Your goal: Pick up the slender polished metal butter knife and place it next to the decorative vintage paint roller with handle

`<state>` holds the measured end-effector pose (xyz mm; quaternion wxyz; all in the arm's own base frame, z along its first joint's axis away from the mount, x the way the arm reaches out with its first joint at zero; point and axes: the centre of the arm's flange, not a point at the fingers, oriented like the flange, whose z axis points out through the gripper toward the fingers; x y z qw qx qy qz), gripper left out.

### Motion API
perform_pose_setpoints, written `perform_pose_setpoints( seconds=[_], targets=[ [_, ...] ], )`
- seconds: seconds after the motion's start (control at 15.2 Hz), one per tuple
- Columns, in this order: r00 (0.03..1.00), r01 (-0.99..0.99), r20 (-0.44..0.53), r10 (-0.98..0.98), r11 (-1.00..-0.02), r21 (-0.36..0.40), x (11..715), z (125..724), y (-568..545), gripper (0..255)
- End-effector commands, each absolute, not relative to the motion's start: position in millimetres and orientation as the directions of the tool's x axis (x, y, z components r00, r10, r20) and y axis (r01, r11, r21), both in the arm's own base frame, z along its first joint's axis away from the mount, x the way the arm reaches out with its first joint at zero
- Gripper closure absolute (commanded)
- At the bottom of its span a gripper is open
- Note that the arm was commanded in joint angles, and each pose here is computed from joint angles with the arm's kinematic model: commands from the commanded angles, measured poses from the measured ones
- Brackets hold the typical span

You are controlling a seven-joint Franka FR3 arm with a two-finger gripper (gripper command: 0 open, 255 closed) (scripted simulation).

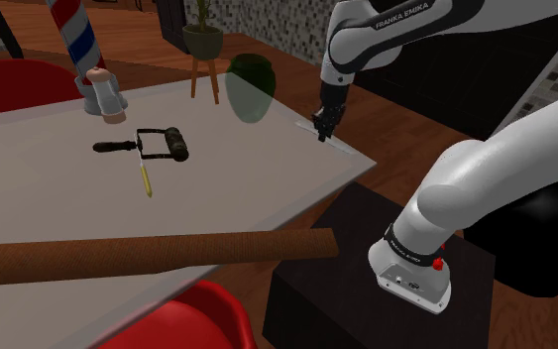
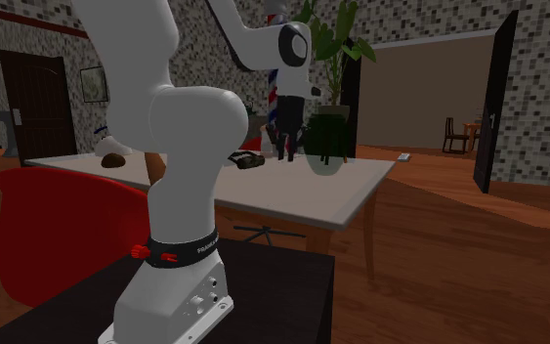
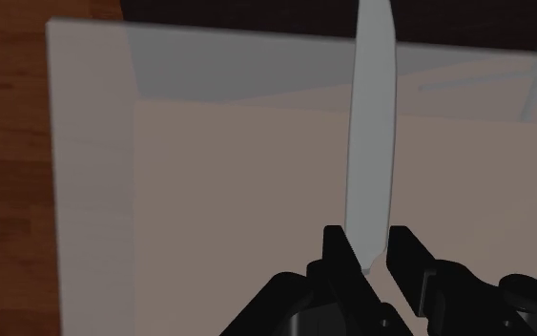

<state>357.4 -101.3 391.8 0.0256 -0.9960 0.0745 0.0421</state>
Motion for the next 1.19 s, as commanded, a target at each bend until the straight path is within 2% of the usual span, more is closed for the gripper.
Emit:
perform_pose_setpoints(
  seconds=[0.0,0.33,1.12],
  targets=[
    [0.985,-0.150,-0.088,-0.146,-0.988,-0.045,357,403,-101,255],
    [0.985,-0.150,-0.088,-0.146,-0.988,-0.045,357,428,-101,255],
    [0.985,-0.150,-0.088,-0.146,-0.988,-0.045,474,428,6,255]
  ],
)
